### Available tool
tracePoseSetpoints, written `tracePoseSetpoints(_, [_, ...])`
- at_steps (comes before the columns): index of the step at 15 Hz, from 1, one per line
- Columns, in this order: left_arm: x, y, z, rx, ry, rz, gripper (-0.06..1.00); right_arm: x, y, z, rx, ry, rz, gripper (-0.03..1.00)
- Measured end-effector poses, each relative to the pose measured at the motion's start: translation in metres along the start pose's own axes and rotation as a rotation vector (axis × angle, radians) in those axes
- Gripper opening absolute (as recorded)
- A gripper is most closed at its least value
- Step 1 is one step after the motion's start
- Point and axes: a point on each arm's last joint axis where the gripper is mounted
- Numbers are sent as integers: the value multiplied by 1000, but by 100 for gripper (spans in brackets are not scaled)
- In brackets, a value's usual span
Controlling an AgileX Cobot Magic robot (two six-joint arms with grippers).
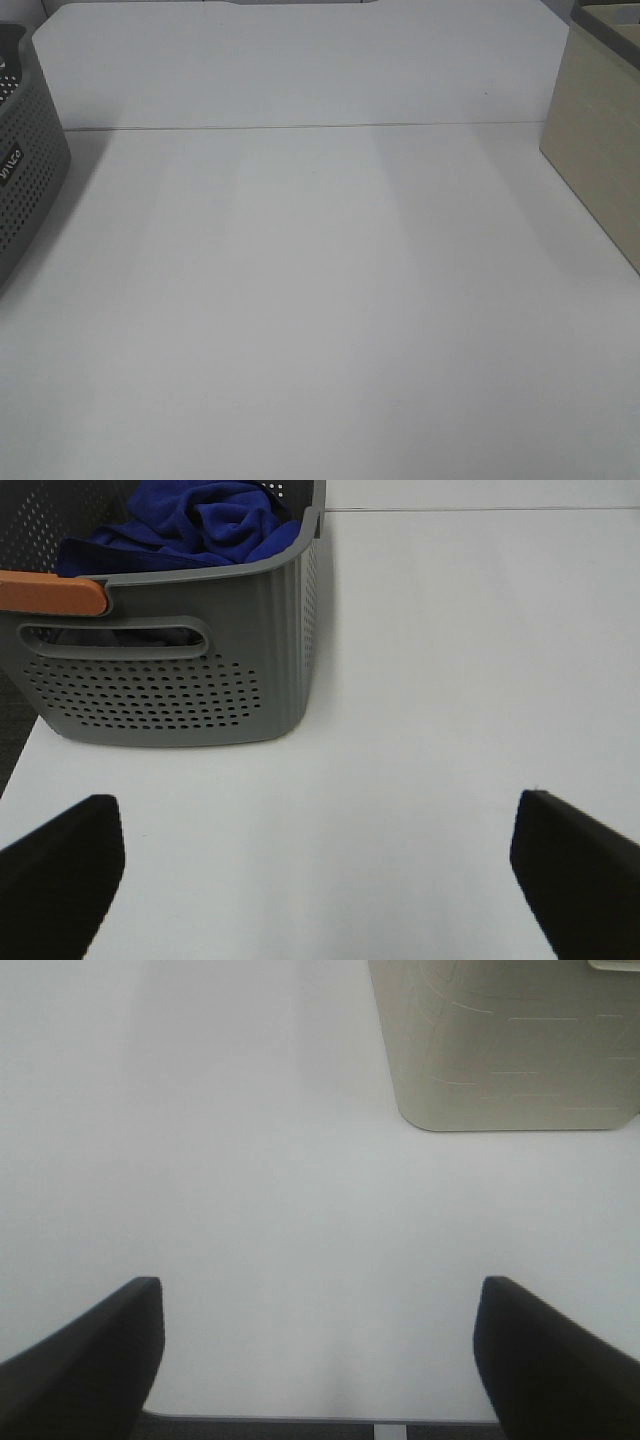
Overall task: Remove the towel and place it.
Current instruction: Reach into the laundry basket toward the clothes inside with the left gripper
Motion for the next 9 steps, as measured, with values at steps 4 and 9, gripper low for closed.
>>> tracePoseSetpoints(4, [0, 0, 0, 0, 0, 0, 99, 0, 0, 0, 0, 0, 0, 79])
tracePoseSetpoints(9, [0, 0, 0, 0, 0, 0, 99, 0, 0, 0, 0, 0, 0, 79])
Point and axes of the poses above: a point on each arm's last joint axis where the gripper is mounted, y pointing out along that axis toward the gripper, z along the wrist's bending axis when the last joint is at zero, x = y × z, and after that the axes turned 14 degrees about y, right-handed
